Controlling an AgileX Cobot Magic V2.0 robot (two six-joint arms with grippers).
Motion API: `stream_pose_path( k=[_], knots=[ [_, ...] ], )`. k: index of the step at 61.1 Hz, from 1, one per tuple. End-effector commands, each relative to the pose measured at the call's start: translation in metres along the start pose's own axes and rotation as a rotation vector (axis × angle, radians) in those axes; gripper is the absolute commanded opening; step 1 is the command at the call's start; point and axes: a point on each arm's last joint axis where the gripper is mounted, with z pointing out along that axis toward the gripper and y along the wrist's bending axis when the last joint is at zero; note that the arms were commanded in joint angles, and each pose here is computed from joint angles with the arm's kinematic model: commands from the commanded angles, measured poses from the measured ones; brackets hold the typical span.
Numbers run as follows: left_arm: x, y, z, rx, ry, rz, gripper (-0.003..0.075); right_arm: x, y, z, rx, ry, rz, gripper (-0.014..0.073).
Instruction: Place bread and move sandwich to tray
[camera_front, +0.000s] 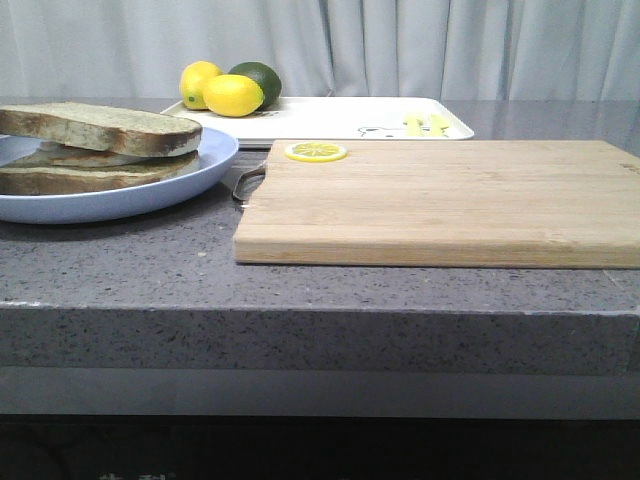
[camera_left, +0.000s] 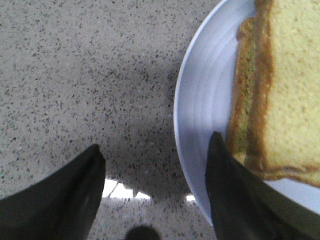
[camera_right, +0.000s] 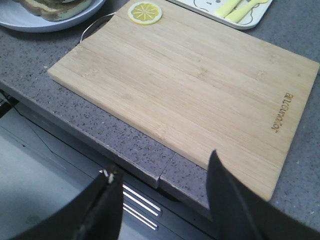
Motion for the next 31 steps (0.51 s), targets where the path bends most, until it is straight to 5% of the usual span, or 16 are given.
stream_pose_path(
  k=[1,23,31],
  knots=[
    [-0.018,-0.002,-0.007,0.015,-0.081,-0.009,0.043,-0.011,0.0,-0.005,0.005,-0.083,0.005,0.0403],
    [-0.031,-0.008,0.034,0.063,-0.003,-0.051,0.0429,-0.011,0.0,-0.005,0.005,-0.083,0.005,0.0403],
    [-0.03,-0.009,0.044,0.062,0.021,-0.05,0.037,-0.011,0.0,-0.005,0.005,-0.083,0.005,0.0403]
  ],
)
